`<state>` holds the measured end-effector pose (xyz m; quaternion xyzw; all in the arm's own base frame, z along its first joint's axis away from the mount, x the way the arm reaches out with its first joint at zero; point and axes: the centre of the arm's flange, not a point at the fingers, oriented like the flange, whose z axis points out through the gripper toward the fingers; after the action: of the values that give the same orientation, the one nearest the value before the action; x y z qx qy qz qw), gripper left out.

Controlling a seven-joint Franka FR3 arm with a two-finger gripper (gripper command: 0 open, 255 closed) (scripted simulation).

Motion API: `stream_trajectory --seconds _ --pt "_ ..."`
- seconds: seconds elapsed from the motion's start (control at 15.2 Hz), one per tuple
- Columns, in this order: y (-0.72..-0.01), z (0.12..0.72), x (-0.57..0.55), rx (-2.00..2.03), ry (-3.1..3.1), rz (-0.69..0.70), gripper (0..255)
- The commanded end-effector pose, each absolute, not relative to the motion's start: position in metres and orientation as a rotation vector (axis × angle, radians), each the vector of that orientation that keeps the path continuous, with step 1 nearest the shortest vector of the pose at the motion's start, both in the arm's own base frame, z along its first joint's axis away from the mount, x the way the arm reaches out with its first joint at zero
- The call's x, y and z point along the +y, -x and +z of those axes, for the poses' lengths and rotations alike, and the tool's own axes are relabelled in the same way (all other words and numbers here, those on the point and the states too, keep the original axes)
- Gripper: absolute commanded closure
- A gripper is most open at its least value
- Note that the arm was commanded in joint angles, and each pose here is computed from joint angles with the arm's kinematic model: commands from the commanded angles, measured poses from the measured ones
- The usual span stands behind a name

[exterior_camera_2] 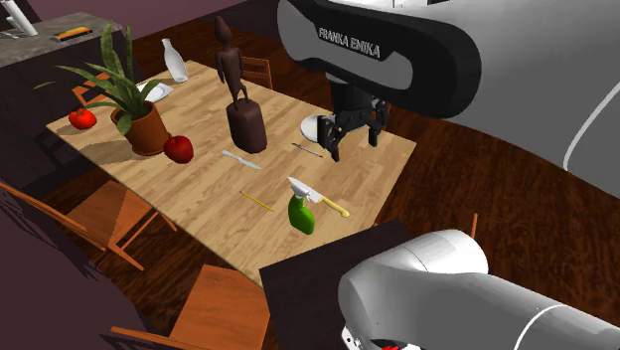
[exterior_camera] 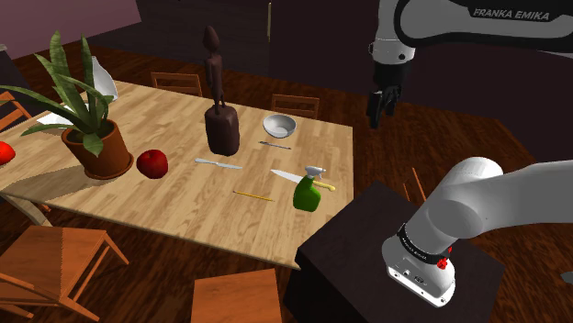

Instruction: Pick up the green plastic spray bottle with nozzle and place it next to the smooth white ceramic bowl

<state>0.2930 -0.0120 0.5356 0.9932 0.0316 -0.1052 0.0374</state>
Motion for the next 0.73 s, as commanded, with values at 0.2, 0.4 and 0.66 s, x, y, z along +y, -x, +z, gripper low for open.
stream_trajectory --seconds 0.2,0.4,0.66 --pt "-0.310 0.504 -0.001 0.174 -3.049 -0.290 0" --pt "-0.326 0.473 0.012 0.252 -3.047 -0.257 0" --pt "-0.348 0.432 0.030 0.355 -3.041 -0.213 0"
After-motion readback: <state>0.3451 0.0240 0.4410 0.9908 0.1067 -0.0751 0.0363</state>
